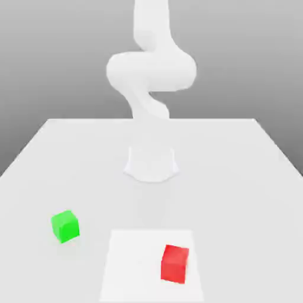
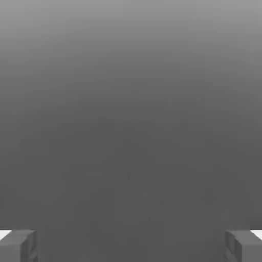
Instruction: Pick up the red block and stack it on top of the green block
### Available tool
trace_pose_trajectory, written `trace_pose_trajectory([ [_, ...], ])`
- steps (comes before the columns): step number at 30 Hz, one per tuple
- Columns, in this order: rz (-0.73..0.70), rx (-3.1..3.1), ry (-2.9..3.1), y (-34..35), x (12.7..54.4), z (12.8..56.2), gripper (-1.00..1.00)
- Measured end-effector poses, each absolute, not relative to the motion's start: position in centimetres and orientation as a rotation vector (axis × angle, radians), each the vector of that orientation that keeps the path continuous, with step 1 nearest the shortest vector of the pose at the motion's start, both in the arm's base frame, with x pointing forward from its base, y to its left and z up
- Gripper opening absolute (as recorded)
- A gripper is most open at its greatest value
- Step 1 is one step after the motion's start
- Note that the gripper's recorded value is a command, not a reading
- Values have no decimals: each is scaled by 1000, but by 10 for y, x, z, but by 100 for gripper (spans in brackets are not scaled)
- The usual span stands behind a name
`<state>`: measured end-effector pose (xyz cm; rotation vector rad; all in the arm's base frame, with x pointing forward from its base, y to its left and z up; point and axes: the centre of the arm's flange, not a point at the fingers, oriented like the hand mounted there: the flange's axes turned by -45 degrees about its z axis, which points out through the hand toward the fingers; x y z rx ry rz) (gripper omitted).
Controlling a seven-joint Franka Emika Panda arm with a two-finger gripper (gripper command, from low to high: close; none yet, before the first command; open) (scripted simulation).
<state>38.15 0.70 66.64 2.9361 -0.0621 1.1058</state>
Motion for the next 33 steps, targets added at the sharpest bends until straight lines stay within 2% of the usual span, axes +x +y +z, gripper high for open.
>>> trace_pose_trajectory([
  [5, 859, 3000, -142, 18, 437, 566, 0],
  [11, 572, 3056, -232, 27, 468, 441, 0],
  [16, 330, 3090, -304, 35, 467, 337, 0],
  [22, 43, 3115, -385, 48, 438, 224, 0],
  [27, 2, 3117, -403, 49, 433, 162, 0],
  [28, 1, 3117, -402, 49, 432, 151, -100],
  [33, 3, 3117, -402, 49, 432, 151, -100],
])
